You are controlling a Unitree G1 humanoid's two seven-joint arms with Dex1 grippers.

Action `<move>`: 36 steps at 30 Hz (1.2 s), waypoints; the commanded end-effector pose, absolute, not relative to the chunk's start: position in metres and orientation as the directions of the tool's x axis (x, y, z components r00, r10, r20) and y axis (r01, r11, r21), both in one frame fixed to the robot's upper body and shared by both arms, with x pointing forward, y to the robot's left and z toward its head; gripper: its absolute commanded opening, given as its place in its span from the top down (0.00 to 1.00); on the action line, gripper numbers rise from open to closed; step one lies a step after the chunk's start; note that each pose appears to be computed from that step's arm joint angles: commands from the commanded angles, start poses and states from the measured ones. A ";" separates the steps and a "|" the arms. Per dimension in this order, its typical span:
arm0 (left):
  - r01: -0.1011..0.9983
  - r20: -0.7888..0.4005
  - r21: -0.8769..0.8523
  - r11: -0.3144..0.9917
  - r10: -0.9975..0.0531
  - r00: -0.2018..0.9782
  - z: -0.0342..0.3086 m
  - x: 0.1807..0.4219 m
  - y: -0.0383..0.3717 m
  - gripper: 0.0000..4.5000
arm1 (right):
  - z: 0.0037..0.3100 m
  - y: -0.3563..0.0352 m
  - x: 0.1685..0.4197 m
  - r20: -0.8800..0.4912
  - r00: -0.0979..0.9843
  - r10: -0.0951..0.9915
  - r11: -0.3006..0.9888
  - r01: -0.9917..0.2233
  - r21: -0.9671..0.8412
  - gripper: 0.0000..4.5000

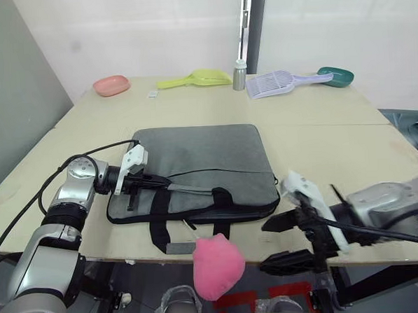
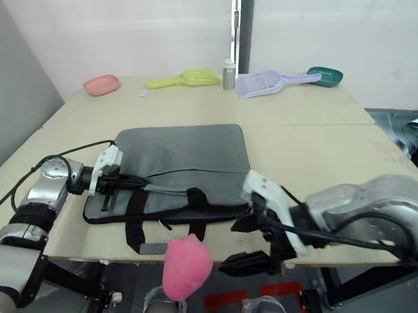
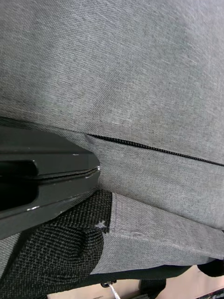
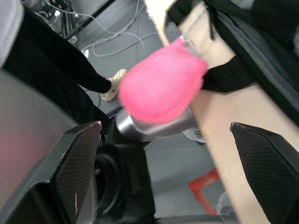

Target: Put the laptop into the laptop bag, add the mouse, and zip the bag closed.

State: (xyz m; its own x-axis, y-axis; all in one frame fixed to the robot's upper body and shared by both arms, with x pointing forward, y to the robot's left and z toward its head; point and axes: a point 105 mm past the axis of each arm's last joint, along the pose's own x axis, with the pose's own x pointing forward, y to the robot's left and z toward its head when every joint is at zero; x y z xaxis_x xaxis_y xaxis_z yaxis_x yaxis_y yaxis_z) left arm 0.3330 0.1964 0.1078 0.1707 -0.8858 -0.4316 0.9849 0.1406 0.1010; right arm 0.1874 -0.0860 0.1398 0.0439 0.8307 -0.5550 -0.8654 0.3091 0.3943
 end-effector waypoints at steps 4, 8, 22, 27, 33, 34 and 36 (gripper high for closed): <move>0.995 -0.464 0.070 0.073 -0.880 0.098 0.102 0.324 0.189 1.00 | 0.120 -0.064 0.201 -0.586 -0.032 0.810 0.283 -0.853 0.438 0.01; 0.993 -0.461 0.078 0.084 -0.880 0.111 0.107 0.327 0.189 1.00 | 0.116 -0.049 0.198 -0.573 -0.101 0.813 0.225 -0.853 0.471 0.01; 0.992 -0.457 0.078 0.096 -0.881 0.121 0.109 0.328 0.187 1.00 | 0.099 -0.031 0.205 -0.586 -0.122 0.801 0.229 -0.842 0.489 0.20; 0.993 -0.464 0.086 0.079 -0.879 0.110 0.108 0.325 0.186 1.00 | 0.098 -0.032 0.208 -0.591 -0.115 0.798 0.234 -0.846 0.480 0.56; 0.997 -0.560 0.081 -0.002 -0.827 0.044 0.082 0.307 0.194 1.00 | 0.110 -0.042 0.212 -0.584 -0.085 0.807 0.231 -0.865 0.445 0.99; 0.997 -0.572 0.077 -0.012 -0.820 0.034 0.077 0.303 0.196 1.00 | 0.117 -0.046 0.213 -0.572 -0.073 0.817 0.229 -0.869 0.438 0.99; 0.997 -0.590 0.068 -0.033 -0.807 0.013 0.067 0.296 0.198 1.00 | 0.136 -0.056 0.210 -0.524 -0.060 0.850 0.207 -0.876 0.436 0.99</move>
State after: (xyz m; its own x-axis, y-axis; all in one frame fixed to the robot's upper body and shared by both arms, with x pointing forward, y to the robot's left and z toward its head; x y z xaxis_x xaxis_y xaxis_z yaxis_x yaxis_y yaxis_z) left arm 0.3172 0.1915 0.1036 0.1299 -0.8666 -0.4819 0.9807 0.0407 0.1912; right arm 0.2128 -0.0515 0.1099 -0.0746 0.8078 -0.5846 -0.8455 0.2596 0.4667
